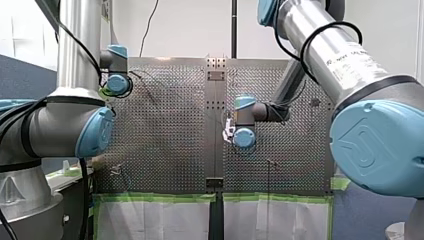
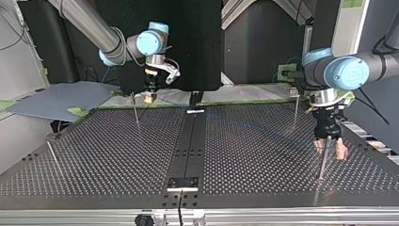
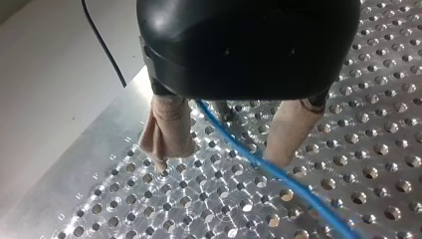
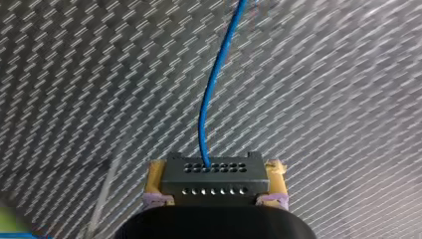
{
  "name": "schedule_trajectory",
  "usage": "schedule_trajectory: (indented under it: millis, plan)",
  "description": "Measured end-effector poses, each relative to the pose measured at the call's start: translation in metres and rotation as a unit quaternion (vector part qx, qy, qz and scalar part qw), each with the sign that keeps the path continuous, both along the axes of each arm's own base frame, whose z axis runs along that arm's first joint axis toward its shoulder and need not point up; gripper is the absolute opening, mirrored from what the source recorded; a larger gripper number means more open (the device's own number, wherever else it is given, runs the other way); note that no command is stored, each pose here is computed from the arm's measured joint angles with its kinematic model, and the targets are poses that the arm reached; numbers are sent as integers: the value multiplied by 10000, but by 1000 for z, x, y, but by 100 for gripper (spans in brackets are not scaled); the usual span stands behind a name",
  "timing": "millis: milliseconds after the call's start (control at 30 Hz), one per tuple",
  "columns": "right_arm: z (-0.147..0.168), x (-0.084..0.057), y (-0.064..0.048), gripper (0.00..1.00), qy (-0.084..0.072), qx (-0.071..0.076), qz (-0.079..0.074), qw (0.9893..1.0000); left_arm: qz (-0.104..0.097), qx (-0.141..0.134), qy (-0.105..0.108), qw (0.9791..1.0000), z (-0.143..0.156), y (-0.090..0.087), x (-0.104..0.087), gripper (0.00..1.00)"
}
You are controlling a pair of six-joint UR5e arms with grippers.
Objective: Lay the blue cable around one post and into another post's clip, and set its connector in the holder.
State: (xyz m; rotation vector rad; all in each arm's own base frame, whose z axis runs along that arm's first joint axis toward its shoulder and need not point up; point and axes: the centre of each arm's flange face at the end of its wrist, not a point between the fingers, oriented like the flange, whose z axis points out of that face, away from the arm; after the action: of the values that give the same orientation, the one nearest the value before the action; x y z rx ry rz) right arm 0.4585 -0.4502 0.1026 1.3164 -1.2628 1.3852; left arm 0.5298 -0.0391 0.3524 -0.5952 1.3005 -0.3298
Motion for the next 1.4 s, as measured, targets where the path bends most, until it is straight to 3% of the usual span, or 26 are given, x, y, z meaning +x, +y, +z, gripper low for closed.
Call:
schedule_trajectory:
  millis: [167,400,533,867,1133,1400]
  plan:
    - [-44,-24,4,2,78,199,-274,9994,2,2,3,10000,0,0,0,100]
    - [-98,-69,6,2,128,467,-679,9965,2,3,-3,10000,0,0,0,100]
    - [-114,-92,4,2,173,531,-741,9957,-4,5,-16,10000,0,-1,0,100]
    - [-134,-144,1,2,115,621,-759,9951,-27,-19,-30,10000,1,-1,1,100]
    - [-125,-167,-37,2,-2,287,-745,9968,-63,-43,-33,10000,0,-2,1,100]
    - [-120,-192,-72,2,-36,156,-740,9971,-88,-64,-36,9999,0,-4,1,100]
